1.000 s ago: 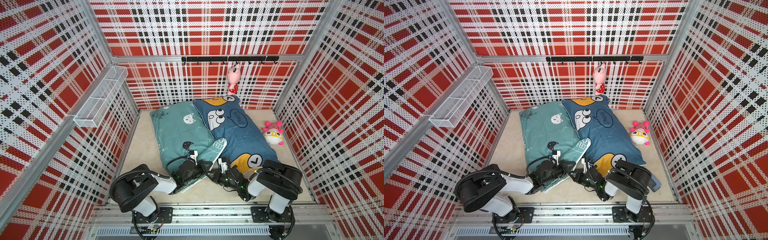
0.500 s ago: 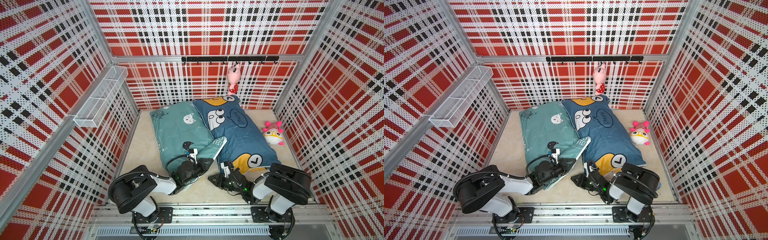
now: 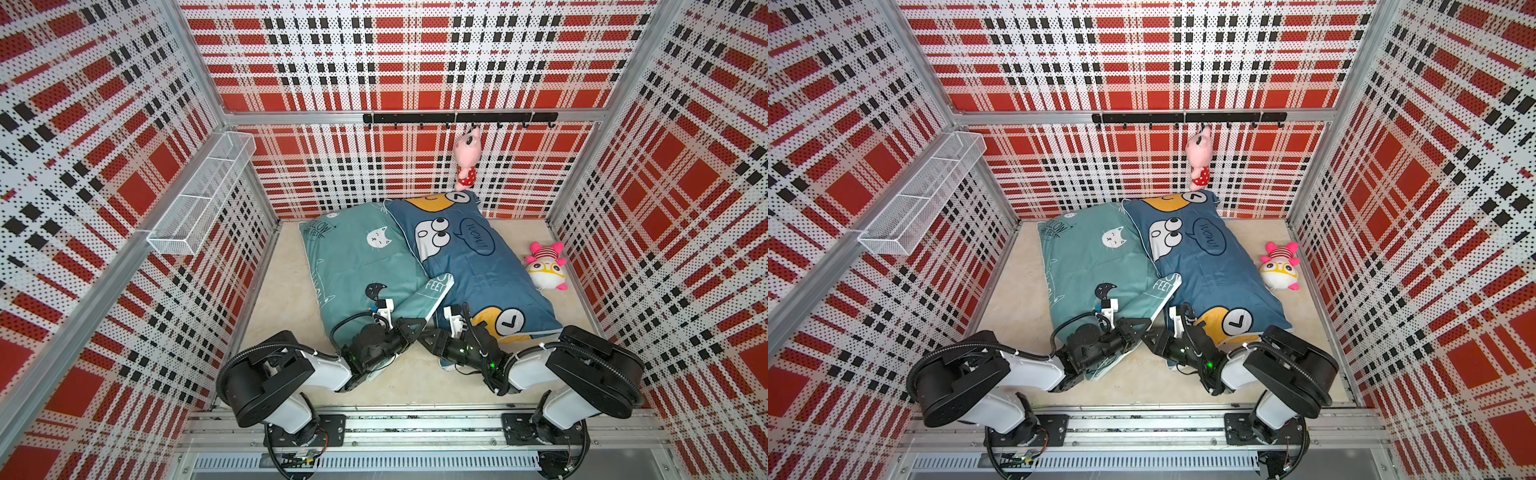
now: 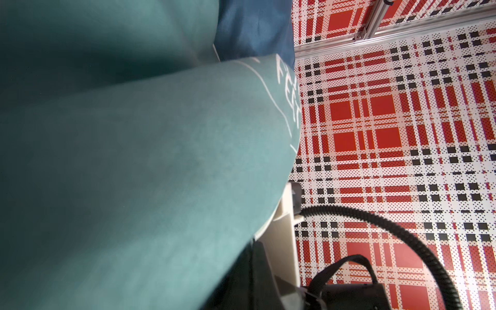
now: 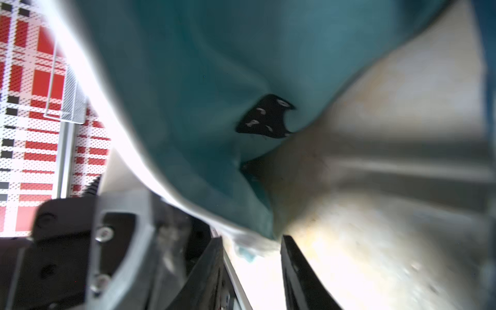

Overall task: Zip up pillowcases
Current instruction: Adjust the pillowcase at the center of the board.

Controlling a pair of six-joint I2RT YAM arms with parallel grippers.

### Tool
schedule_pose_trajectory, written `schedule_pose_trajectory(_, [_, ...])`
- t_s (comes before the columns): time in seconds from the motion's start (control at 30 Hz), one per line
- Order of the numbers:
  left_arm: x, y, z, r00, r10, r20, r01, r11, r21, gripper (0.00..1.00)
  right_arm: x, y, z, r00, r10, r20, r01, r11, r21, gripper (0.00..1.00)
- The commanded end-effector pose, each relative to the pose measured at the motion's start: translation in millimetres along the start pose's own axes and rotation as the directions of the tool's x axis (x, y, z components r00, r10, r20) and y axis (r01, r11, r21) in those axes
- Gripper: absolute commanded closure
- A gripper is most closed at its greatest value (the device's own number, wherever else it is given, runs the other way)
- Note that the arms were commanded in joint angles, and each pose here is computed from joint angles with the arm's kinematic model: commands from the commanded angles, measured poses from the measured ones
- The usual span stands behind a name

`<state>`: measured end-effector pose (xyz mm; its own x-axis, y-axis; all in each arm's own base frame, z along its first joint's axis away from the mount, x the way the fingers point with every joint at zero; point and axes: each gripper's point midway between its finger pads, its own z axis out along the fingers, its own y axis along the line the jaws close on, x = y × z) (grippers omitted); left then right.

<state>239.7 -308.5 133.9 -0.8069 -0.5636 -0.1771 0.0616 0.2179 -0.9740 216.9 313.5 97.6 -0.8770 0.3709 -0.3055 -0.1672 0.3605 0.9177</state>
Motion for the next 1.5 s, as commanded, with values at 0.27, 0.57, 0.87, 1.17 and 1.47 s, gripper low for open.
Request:
schedule_pose_trajectory(0.27, [2.4,-14.1,-2.7,1.000,0.004,-0.009,-0.003,0.999,0.049,1.00,0.7,-11.0,9.5,1.000,0.006,-0.020,-0.006,1.000,0.000,0.91])
schedule_pose_trajectory(0.57, [1.7,-21.6,4.1,1.000,0.008,-0.012,-0.008,0.998,0.066,1.00,19.8,-35.9,-5.5,0.998,0.057,-0.034,-0.055,0.996,0.064,1.00])
schedule_pose_trajectory(0.87, [6.7,-24.9,16.4,1.000,0.014,-0.027,-0.012,0.997,0.073,1.00,42.2,-40.5,-0.2,0.991,0.128,-0.040,-0.127,0.991,0.035,1.00])
schedule_pose_trajectory(1.17, [4.4,-23.0,21.2,1.000,0.011,-0.016,-0.010,0.997,0.073,1.00,54.1,-38.4,-2.5,0.993,0.106,-0.061,-0.102,0.992,0.070,1.00])
schedule_pose_trajectory(1.47, [11.8,-26.4,31.7,0.999,-0.001,-0.035,0.005,0.995,0.095,1.00,64.7,-42.6,-4.6,0.987,0.152,-0.060,-0.149,0.988,0.049,1.00])
